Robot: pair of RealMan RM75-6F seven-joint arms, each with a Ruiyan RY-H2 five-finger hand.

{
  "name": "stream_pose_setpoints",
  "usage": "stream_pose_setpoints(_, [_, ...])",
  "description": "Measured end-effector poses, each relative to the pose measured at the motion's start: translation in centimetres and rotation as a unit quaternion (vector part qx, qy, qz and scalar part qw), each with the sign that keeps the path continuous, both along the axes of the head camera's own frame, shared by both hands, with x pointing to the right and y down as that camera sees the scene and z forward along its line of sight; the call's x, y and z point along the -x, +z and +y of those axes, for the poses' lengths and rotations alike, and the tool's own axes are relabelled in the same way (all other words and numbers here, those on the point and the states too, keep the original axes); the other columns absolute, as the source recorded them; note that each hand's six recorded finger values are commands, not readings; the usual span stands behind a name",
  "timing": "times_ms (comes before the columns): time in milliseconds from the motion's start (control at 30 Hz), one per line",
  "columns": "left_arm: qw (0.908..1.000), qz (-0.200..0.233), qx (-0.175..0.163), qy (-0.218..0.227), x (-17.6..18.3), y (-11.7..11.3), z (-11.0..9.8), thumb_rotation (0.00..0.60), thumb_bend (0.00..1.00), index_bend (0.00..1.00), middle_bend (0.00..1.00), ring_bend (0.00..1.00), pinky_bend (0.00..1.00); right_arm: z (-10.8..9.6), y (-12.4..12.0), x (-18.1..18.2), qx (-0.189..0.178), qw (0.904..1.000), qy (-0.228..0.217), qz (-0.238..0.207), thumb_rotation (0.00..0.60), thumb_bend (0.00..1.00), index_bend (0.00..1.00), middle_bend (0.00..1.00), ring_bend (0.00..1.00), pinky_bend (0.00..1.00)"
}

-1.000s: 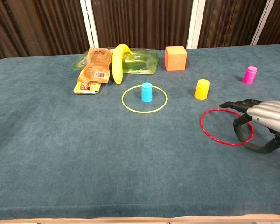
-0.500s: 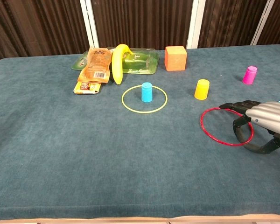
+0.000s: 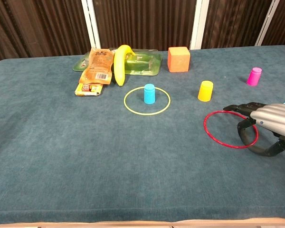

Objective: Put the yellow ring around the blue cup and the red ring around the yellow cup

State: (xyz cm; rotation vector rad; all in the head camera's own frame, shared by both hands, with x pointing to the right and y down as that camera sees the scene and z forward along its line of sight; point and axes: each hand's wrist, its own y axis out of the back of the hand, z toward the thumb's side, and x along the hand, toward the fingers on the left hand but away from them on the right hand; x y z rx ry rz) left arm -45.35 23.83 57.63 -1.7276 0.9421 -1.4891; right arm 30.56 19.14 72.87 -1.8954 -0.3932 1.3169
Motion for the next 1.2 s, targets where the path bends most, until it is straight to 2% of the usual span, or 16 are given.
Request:
stream_pose_setpoints(333, [1.0,0.001,-0.001,0.0,0.0,-0.1,0.0,0.6,0.45,0.0,0.0,0.0,0.0,-1.0,-1.2,0.2,-0.028,0.9993,0.012,-0.022,0.6,0.63,0.89,0.1,0.0,0.0])
stream_pose_setpoints(833, [1.0,0.001,-0.001,-0.001,0.0,-0.1,0.1,0.6,0.45,0.0,0.0,0.0,0.0,-4.4,-5.2,3.4,-0.113,0.9888,0.004,-0.097,0.6,0.63,0.89,0.12,0.0,0.0])
stream_pose_setpoints(1033, [1.0,0.001,-0.001,-0.001,0.1,-0.1,0.1,0.6,0.45,0.0,0.0,0.0,0.0,-6.3,-6.6,5.3,-0.152,0.9828,-0.017,-0.103,0.6,0.63,0.89,0.13,0.0,0.0])
stream_pose_setpoints(1200, [1.0,0.001,0.002,-0.001,0.1,0.0,0.1,0.6,0.45,0.0,0.0,0.0,0.0,-8.4,-6.5,5.7,-0.172,0.9818,-0.016,-0.079,0.6,0.63,0.89,0.13,0.0,0.0])
